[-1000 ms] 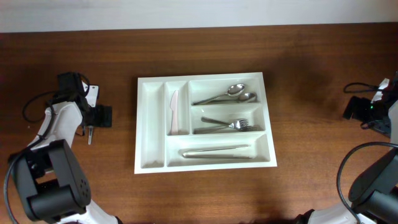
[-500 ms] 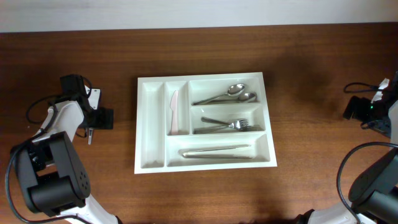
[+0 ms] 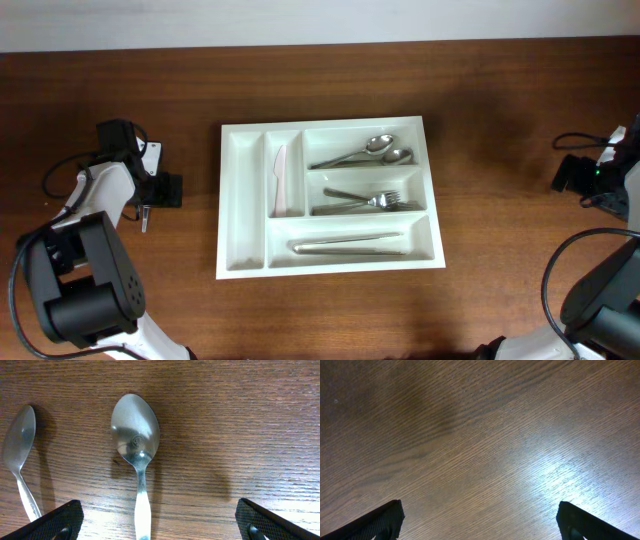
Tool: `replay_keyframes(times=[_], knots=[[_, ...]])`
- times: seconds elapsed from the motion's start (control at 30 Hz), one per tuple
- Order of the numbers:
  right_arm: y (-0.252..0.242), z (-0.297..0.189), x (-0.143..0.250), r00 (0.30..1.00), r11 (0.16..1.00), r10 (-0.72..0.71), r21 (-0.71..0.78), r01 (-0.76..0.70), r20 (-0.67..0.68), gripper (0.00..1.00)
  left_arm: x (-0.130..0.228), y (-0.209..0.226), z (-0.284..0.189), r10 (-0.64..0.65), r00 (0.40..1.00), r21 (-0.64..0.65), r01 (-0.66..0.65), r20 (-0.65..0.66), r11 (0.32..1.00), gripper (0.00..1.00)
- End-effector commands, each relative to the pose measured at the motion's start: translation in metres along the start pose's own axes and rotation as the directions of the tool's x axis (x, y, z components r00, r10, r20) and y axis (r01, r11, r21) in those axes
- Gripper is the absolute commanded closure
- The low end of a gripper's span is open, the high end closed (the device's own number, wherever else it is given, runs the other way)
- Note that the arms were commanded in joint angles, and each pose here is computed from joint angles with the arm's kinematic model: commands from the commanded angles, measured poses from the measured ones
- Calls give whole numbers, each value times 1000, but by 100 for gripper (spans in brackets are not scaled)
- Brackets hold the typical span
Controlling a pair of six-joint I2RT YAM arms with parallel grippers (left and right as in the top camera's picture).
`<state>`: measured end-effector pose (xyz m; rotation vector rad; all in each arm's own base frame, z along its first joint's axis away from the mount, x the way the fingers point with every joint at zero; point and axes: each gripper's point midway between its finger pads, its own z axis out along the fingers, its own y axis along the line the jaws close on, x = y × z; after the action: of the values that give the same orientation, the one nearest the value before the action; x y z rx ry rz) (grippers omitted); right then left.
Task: Pack container
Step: 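Align the left gripper over the right spoon and grasp its handle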
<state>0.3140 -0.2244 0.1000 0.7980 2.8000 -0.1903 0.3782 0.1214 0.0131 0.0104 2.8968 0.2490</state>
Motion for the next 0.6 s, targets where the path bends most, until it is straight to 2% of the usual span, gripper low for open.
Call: replay_keyframes(times=[0.0,0.57], knots=[[-3,1,2,1000,1000,14,6,-14,-4,1,1,3,3,-23,1000,8,23,0,1000,1],[-3,1,2,1000,1000,14,6,-14,-4,1,12,-11,25,-61,997,106,66,-48,992,1]])
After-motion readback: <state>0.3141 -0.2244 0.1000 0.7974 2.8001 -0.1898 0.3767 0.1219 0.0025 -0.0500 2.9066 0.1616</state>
